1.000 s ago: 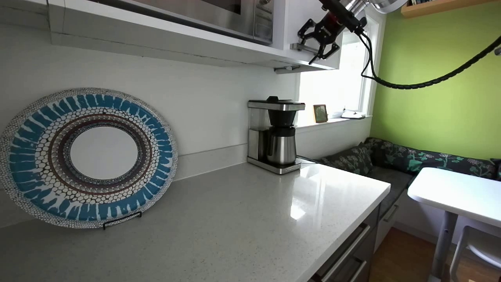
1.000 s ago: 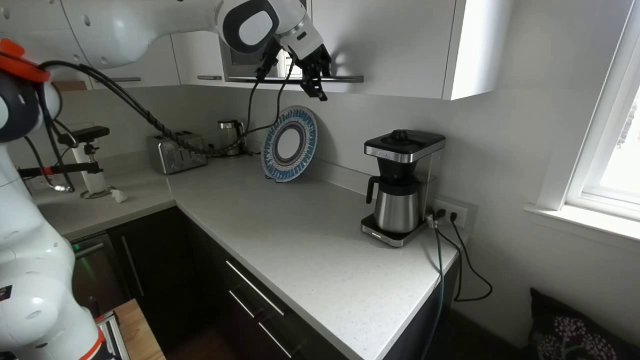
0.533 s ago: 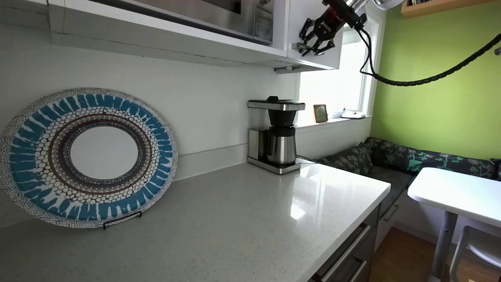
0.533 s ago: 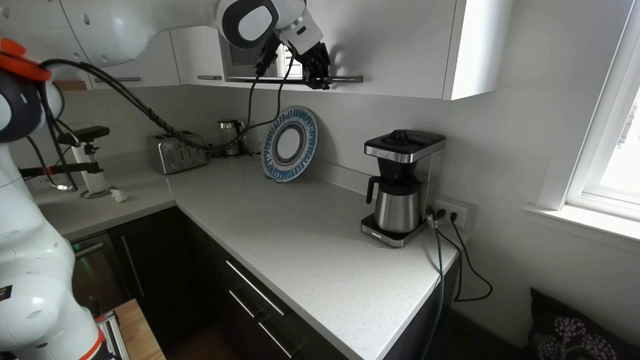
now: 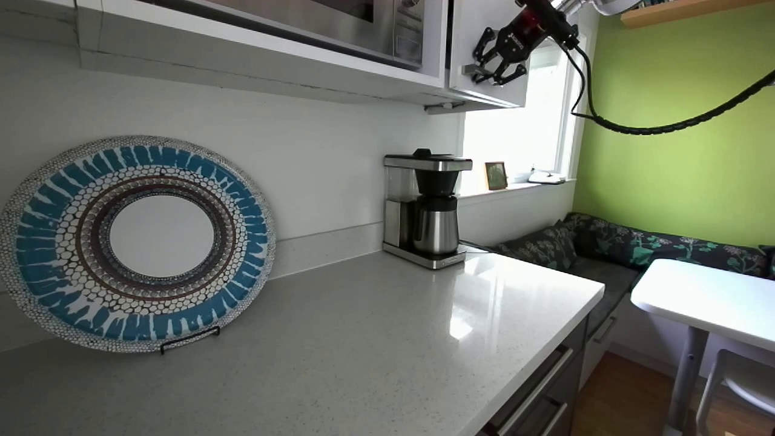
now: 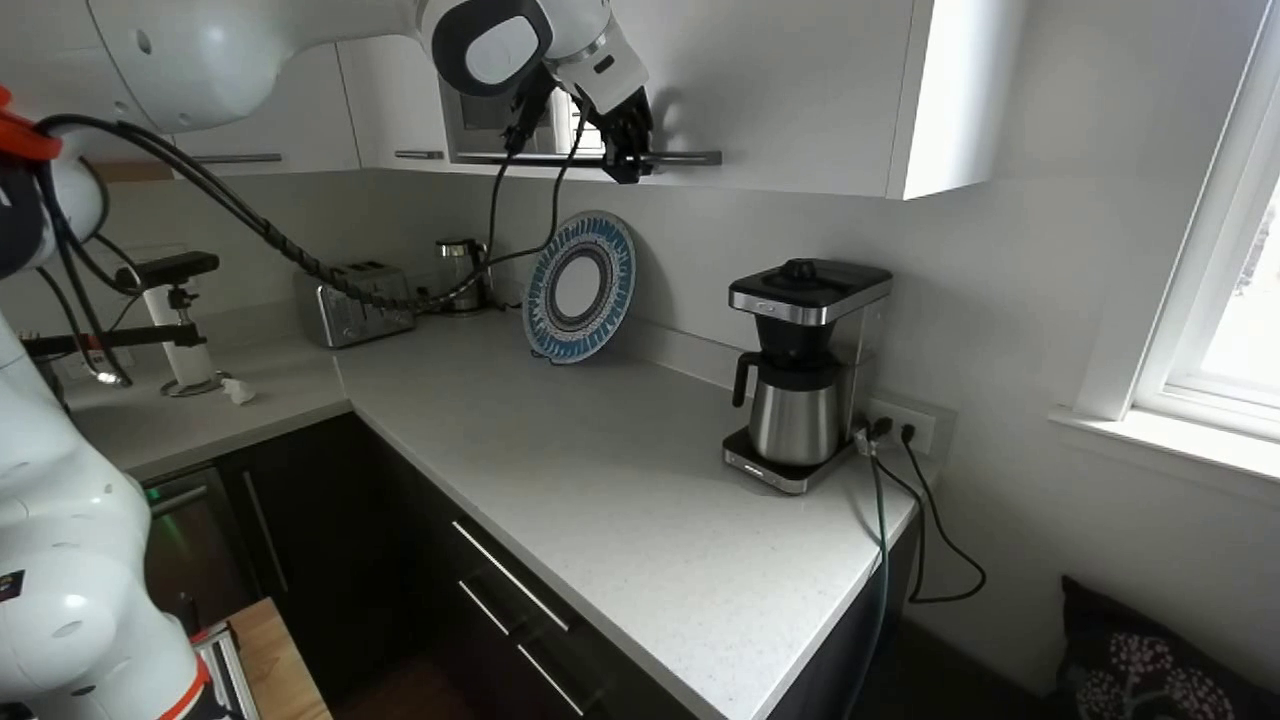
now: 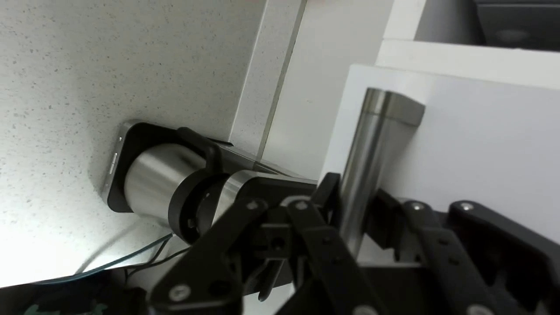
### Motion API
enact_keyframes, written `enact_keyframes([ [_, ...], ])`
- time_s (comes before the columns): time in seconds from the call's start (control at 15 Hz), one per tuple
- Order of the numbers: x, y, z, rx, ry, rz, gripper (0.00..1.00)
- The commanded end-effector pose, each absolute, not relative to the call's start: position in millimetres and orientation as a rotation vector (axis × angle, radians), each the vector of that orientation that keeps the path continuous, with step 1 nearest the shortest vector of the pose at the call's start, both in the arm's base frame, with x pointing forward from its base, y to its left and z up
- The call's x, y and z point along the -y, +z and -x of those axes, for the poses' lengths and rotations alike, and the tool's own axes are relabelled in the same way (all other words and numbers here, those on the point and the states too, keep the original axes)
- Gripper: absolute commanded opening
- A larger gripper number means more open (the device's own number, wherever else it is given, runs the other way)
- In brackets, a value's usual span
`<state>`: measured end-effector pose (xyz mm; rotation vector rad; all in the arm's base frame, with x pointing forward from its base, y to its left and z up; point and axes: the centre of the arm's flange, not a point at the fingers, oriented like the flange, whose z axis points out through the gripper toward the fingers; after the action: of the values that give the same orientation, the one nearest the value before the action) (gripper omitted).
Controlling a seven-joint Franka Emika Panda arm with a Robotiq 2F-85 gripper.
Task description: Open the right cabinet door
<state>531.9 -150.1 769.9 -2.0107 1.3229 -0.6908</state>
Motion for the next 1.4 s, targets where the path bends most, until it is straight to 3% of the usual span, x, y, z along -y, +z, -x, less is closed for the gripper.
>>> enact_keyframes([
  [0.0,193,764,-479,-1.239,-0.699,2.110,0.03],
  [0.6,255,758,-397,-1.019,-0.629,2.222,0.03],
  [0.67,222,770,-419,-1.029,-0.598,2.198,0.03],
  [0.73,228,770,-414,-1.028,-0.594,2.202,0.13],
  [1.33,221,770,-422,-1.020,-0.600,2.209,0.13],
])
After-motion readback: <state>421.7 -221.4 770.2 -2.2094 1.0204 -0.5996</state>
